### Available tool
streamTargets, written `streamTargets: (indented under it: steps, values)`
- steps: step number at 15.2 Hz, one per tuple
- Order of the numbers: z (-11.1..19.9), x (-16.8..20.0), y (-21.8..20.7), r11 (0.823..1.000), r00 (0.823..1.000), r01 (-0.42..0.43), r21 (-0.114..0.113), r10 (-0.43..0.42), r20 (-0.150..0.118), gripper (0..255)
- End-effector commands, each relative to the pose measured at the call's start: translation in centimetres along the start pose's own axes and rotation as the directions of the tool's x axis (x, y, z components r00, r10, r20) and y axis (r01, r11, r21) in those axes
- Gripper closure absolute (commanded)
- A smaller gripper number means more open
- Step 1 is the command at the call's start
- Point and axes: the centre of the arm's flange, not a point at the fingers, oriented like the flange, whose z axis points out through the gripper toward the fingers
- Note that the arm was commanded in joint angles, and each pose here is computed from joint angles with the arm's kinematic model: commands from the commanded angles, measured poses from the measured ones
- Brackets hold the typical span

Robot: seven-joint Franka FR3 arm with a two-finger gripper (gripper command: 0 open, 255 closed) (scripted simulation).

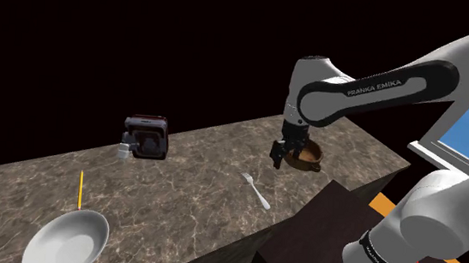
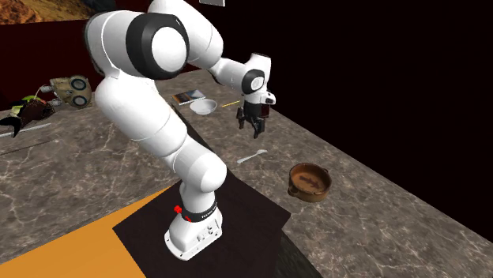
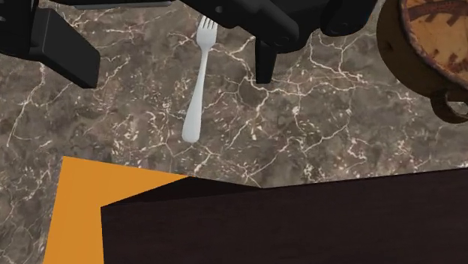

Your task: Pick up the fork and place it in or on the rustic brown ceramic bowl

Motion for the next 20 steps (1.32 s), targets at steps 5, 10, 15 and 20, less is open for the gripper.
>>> streamTargets:
  steps: [5,10,15,20]
  values:
    - [7.0,3.9,-1.3,0.998,0.999,-0.054,-0.01,0.054,-0.002,0]
    - [12.7,7.2,-2.4,0.995,0.995,-0.098,-0.018,0.098,-0.003,0]
    - [16.5,8.4,-2.7,0.993,0.993,-0.115,-0.022,0.115,-0.003,0]
    - [18.9,8.4,-2.7,0.993,0.993,-0.115,-0.022,0.115,-0.003,0]
